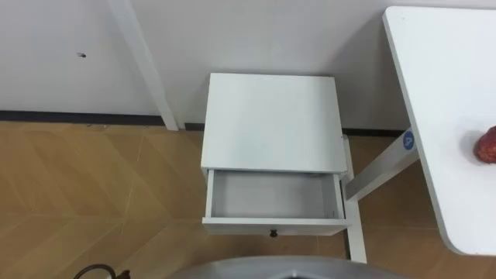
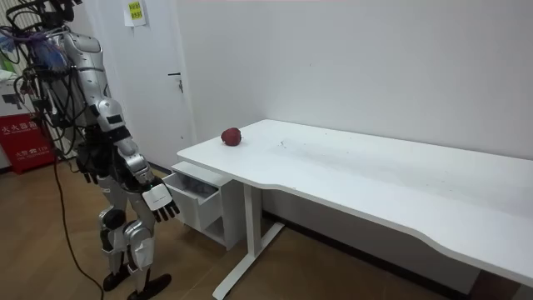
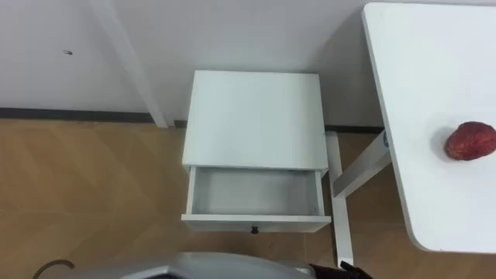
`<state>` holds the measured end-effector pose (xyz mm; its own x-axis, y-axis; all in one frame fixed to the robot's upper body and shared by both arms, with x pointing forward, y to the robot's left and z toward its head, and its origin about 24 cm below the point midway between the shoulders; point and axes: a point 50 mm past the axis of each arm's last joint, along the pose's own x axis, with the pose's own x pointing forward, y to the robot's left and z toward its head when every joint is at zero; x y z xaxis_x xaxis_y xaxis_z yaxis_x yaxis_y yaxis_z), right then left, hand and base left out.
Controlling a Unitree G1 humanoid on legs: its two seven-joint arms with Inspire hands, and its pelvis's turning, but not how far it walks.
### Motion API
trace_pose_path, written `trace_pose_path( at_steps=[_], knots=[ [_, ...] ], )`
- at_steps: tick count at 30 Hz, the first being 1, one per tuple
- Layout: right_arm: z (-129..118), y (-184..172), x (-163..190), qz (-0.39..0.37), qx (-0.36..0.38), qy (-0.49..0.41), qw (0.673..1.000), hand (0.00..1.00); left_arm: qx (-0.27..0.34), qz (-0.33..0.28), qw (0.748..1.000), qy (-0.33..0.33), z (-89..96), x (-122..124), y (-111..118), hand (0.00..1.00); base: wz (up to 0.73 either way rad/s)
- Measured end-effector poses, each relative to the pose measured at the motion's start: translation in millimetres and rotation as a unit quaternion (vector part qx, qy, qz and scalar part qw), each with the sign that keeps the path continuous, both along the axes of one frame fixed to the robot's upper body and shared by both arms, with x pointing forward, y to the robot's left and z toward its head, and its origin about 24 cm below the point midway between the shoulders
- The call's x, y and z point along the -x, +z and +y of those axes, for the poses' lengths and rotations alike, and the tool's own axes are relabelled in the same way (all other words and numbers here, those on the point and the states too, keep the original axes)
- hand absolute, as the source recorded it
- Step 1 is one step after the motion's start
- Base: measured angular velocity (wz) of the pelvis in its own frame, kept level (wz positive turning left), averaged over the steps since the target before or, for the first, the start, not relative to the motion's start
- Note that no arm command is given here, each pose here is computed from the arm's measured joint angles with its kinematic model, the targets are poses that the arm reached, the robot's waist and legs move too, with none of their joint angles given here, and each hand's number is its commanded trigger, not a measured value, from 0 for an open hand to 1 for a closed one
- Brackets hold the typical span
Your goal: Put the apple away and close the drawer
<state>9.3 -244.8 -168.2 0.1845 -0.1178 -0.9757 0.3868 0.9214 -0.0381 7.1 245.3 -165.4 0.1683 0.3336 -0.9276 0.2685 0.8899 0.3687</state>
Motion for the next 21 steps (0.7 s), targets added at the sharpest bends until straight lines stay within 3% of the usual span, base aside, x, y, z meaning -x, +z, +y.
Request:
trace_pose_path(
  at_steps=[8,13,16,19,21],
  knots=[
    [0.1,0.0,-0.4,-0.002,-0.001,-0.006,1.0,0.0,0.001,-0.005,1.0,-0.001,-0.1,-3.9,0.1,0.0,0.0],
    [-3.7,0.9,0.9,-0.018,-0.002,-0.087,0.996,0.0,0.002,-0.008,1.0,0.0,0.1,-3.0,0.3,0.0,-0.02],
    [-10.8,2.7,0.8,-0.047,0.0,-0.211,0.976,0.0,0.002,-0.013,1.0,0.001,1.3,-3.3,0.8,0.0,-0.05],
    [-21.2,5.9,2.2,-0.082,0.007,-0.349,0.933,0.0,-0.003,-0.022,0.999,0.023,6.8,-2.8,2.3,0.0,0.0],
    [-31.9,9.3,2.6,-0.112,0.017,-0.454,0.884,0.0,-0.01,-0.029,0.998,0.051,12.6,2.8,4.1,0.0,-0.08]
  ],
)
